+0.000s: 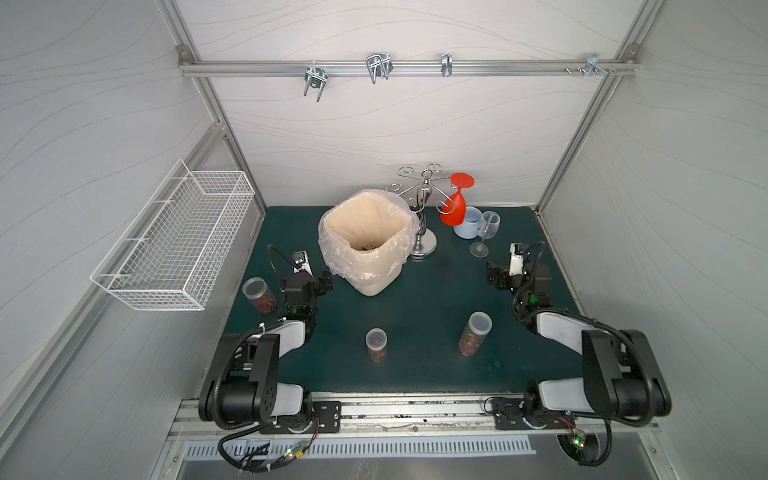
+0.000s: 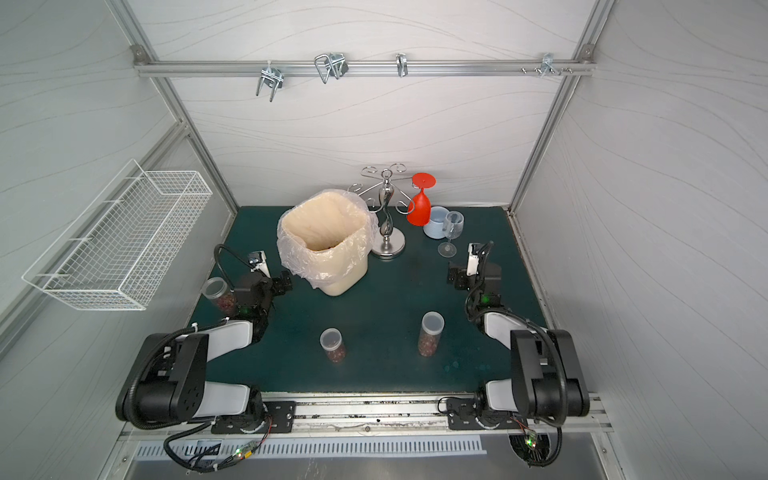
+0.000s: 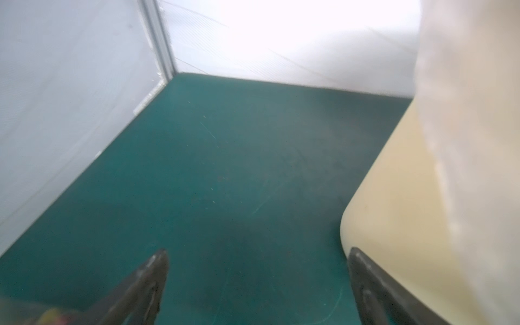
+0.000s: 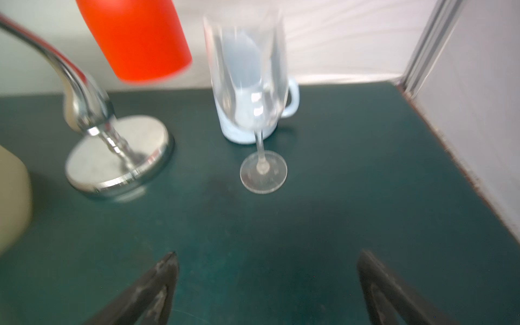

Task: Empty the moldy dried flower tea in the jars
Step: Pick up the jar from the center of the board.

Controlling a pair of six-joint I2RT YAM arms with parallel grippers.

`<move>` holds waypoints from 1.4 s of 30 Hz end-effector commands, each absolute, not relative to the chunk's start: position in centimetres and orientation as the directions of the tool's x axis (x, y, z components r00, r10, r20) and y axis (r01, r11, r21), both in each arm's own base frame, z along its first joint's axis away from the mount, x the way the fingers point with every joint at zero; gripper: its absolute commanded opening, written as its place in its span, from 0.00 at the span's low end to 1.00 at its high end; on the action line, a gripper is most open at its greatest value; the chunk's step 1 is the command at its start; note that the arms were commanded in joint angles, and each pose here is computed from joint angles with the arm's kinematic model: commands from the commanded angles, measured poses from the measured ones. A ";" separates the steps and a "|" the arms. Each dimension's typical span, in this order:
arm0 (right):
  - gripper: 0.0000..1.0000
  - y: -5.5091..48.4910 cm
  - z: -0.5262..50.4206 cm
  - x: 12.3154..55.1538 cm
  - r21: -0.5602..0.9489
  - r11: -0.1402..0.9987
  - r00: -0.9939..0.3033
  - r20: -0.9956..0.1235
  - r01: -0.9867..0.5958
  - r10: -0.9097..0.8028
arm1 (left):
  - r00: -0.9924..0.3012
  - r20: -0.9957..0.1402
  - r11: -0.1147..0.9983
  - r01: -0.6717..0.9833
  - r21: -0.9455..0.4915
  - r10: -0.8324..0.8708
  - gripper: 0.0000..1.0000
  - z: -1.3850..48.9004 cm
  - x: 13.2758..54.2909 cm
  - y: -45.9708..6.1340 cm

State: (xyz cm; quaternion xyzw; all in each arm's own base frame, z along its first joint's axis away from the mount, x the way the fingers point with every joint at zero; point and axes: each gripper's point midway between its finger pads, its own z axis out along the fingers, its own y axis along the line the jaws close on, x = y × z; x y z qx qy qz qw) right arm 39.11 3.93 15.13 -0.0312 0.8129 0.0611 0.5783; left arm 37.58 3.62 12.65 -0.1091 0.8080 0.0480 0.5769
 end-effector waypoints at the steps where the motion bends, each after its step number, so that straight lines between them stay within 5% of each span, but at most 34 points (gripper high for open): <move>1: 0.99 4.1 18.6 38.4 0.137 0.984 -0.336 -0.937 -0.114 0.092 | -0.295 -0.927 0.930 -0.348 -0.121 -0.231 0.99 14.2 36.7 5.0; 11: 0.99 8.7 30.1 33.3 0.323 0.879 -0.324 -0.922 -0.352 0.210 | -0.309 -0.864 0.911 -0.244 -0.333 -0.398 0.99 21.0 34.0 0.5; 20: 0.99 15.7 34.0 25.9 0.311 0.720 -0.415 -0.909 -0.620 0.035 | -0.414 -0.821 0.878 0.095 -0.468 -0.393 0.99 27.3 26.8 -5.7; 31: 0.99 26.4 30.5 16.0 0.203 0.366 -0.347 -0.853 -0.908 -0.389 | -0.642 -0.724 0.727 0.369 -0.580 -0.252 0.99 25.7 21.5 -12.2; 42: 0.99 35.5 22.6 10.9 0.051 0.071 -0.084 -0.778 -0.996 -0.622 | -0.711 -0.692 0.850 0.281 -0.446 -0.128 0.99 21.6 21.7 -10.1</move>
